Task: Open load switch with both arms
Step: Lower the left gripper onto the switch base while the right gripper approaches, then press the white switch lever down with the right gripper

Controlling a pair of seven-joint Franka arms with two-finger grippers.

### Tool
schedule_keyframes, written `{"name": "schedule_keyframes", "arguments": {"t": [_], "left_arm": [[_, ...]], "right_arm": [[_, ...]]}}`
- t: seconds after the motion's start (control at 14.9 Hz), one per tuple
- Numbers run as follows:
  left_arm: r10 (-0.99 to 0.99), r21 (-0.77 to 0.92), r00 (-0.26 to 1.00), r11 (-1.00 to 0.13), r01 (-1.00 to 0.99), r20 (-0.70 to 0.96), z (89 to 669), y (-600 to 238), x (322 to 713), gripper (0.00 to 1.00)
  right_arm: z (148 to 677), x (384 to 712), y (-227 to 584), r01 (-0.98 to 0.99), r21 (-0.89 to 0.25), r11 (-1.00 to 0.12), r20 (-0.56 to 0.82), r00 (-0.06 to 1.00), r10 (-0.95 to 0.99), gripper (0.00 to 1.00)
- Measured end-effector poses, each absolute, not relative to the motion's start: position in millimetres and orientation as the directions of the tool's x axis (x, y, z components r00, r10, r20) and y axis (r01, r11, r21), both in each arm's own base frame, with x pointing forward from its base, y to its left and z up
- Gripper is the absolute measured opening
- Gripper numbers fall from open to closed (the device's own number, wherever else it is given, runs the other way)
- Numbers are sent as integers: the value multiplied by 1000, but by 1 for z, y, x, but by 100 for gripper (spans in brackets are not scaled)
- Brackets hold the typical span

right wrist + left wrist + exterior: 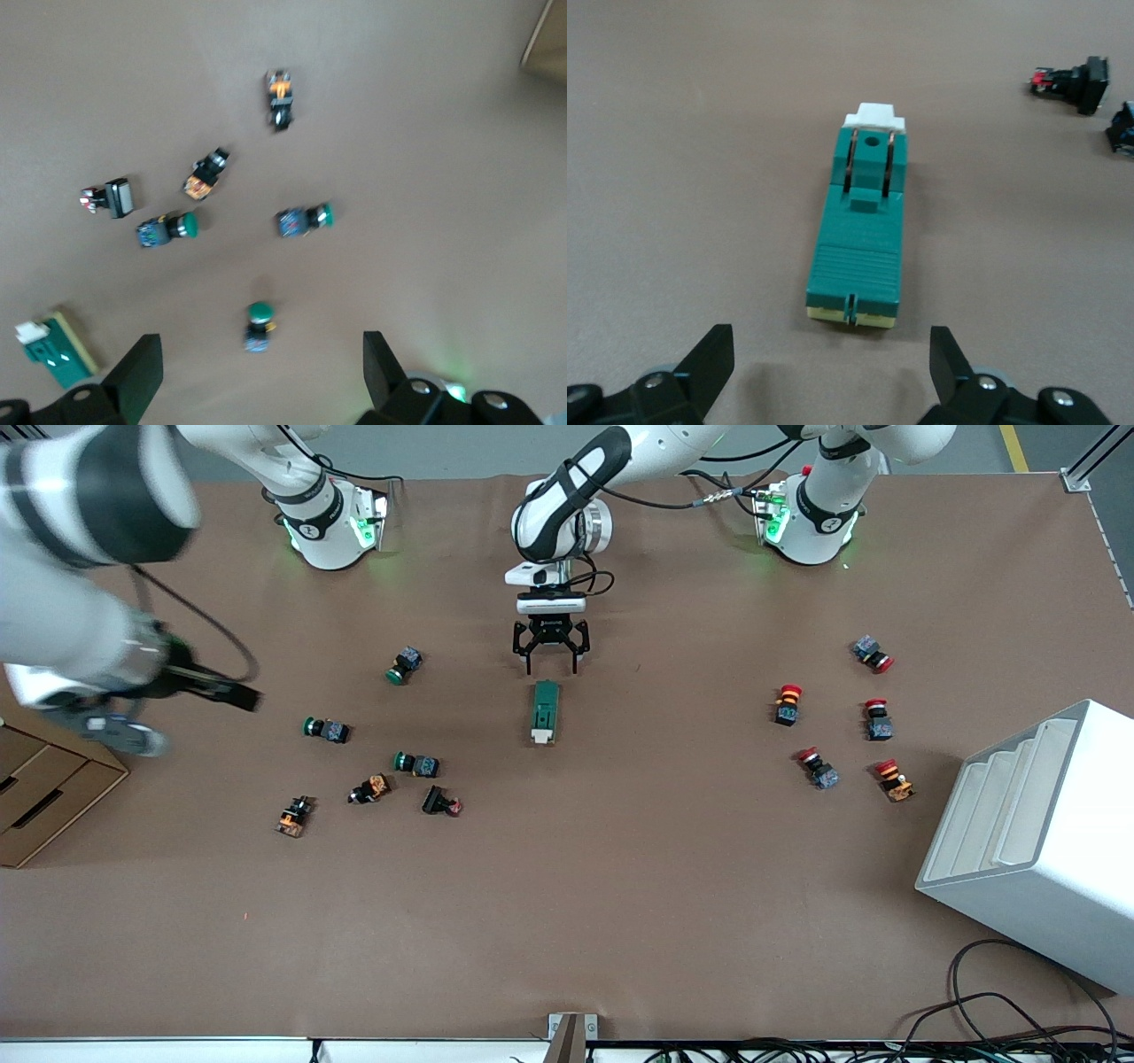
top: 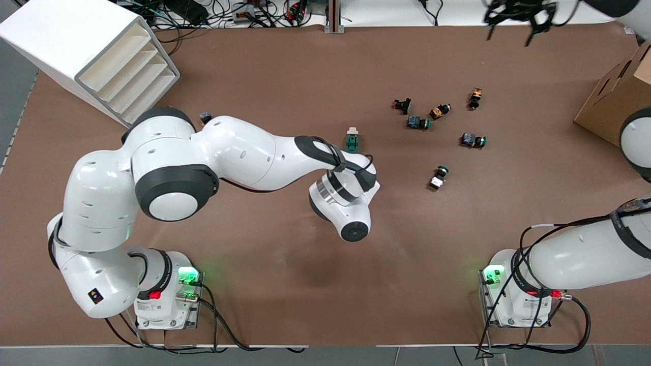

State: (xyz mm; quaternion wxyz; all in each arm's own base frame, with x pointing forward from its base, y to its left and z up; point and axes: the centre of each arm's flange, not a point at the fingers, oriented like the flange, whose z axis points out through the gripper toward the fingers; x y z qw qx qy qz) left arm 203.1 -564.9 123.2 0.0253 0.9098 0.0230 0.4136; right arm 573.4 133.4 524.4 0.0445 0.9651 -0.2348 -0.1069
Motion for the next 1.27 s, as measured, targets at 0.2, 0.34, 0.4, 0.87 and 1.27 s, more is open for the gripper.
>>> {"name": "schedule_keyframes", "arguments": {"t": [0.2, 0.34, 0.4, 0.87, 1.27], "left_arm": [[24, 43, 629, -999, -16, 777, 116, -561, 204, 98], [-10, 21, 608, -999, -45, 794, 106, -558, 205, 98], [-27, 5, 594, -999, -53, 804, 100, -555, 206, 98], [-61, -24, 550, -997, -74, 833, 90, -555, 196, 98], [-23, 22, 525, -997, -79, 850, 90, -567, 168, 100]], "right_arm": [[474, 567, 205, -572, 211, -793, -237, 757, -609, 100], [442, 561, 246, -633, 271, -726, -225, 691, -687, 100], [427, 557, 268, -658, 290, -695, -208, 665, -717, 100], [315, 528, 393, -837, 309, -452, -103, 443, -890, 100], [247, 537, 410, -905, 282, -318, -147, 287, -947, 100]]}}
